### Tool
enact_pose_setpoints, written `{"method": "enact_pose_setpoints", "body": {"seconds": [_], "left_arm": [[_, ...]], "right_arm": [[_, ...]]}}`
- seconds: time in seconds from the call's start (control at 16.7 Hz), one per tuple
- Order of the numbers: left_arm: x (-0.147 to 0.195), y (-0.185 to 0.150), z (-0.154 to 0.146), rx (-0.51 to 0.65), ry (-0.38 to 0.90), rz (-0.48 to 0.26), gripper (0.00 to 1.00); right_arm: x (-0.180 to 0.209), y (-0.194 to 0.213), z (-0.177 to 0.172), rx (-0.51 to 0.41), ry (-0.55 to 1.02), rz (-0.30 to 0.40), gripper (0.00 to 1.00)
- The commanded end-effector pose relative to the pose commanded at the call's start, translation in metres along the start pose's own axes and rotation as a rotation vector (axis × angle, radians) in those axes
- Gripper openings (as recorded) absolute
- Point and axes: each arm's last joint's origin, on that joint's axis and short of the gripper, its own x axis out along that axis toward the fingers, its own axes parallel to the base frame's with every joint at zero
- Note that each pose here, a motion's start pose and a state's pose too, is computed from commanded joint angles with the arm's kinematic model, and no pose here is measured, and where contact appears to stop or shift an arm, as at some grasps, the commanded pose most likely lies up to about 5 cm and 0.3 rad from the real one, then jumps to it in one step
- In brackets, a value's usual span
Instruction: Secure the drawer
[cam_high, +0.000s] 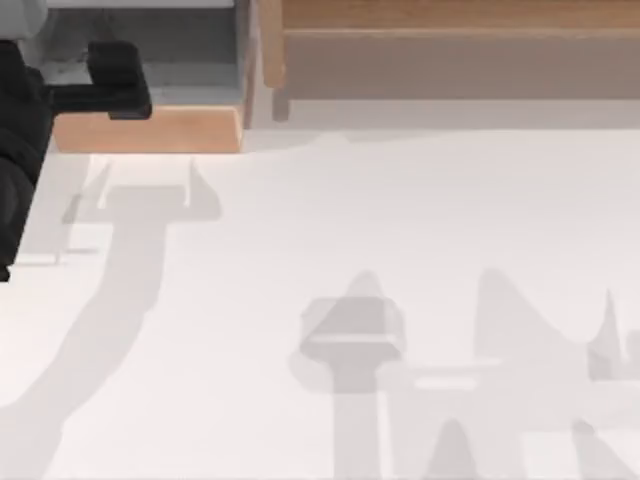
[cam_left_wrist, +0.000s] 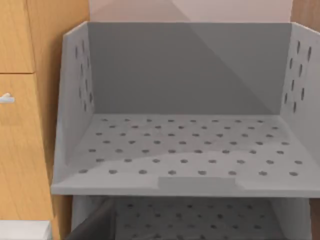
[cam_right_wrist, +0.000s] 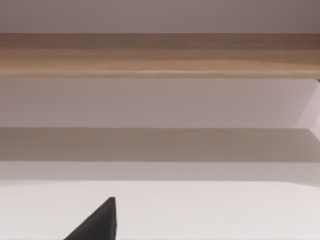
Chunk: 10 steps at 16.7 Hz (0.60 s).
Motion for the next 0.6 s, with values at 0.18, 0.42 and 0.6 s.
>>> {"method": "enact_pose_setpoints", "body": {"seconds": [0.18, 0.42, 0.6], "left_arm": [[0.003, 0.006, -0.002, 0.029, -0.005, 0.013, 1.00], [0.018, 0.042, -0.014, 0.191, -0.029, 0.071, 1.00], [0.027, 0.085, -0.028, 0.388, -0.048, 0.129, 1.00]], "right_arm": [[0.000, 0.000, 0.000, 0.000, 0.000, 0.000, 1.00], [0.000, 0.000, 0.000, 0.000, 0.000, 0.000, 1.00], [0.000, 0.000, 0.000, 0.000, 0.000, 0.000, 1.00]]}}
